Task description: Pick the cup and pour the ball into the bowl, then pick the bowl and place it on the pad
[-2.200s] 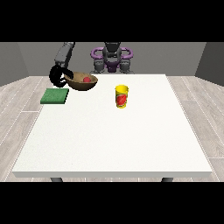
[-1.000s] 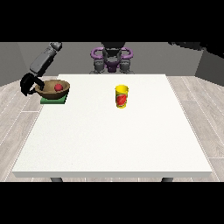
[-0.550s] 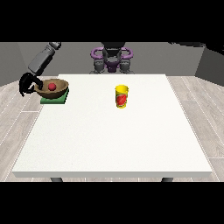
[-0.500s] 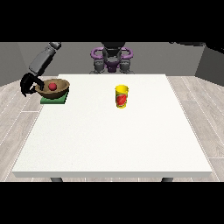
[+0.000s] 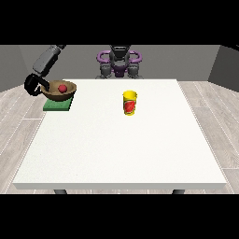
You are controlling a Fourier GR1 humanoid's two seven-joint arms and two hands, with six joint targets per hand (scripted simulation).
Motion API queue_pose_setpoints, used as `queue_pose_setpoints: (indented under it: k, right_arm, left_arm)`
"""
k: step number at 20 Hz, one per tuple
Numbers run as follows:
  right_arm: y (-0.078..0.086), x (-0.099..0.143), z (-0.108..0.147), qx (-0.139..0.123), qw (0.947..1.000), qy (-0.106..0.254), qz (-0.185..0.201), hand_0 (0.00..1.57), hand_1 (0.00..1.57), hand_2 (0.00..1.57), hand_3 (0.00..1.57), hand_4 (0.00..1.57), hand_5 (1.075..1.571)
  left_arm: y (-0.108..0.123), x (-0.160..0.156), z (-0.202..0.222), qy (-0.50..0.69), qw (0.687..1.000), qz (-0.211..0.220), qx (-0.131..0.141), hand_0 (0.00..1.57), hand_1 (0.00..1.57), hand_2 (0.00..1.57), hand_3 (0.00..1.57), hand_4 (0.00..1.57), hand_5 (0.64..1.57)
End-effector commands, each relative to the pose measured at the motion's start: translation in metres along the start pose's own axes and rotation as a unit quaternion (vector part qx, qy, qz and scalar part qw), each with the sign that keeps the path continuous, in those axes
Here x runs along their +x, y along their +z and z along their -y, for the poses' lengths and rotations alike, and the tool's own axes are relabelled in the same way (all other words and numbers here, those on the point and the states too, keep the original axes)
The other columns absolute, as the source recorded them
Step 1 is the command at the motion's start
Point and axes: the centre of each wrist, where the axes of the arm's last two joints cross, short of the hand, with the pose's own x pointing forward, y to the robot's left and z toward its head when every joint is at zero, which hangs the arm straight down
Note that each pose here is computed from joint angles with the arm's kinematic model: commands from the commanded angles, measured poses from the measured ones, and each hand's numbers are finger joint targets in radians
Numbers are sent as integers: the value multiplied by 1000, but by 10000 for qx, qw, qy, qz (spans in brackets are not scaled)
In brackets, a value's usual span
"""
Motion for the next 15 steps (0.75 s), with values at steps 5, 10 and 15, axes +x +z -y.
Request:
queue_pose_setpoints:
  k: [5,10,15]
  right_arm:
    - [-4,30,16,-440,9989,-18,-175,0,0,0,0,0,1514]
    - [6,24,43,-724,9943,7,-788,0,0,0,0,0,1471]
    - [-22,79,-6,276,9996,48,-7,0,0,0,0,701,1219]
  left_arm:
    - [-5,11,-26,-7,9999,92,146,0,0,0,0,640,1542]
    - [-10,3,37,633,9956,-355,-593,0,0,0,0,983,1570]
    - [3,-53,53,364,9892,-1406,-190,0,0,0,0,983,1570]
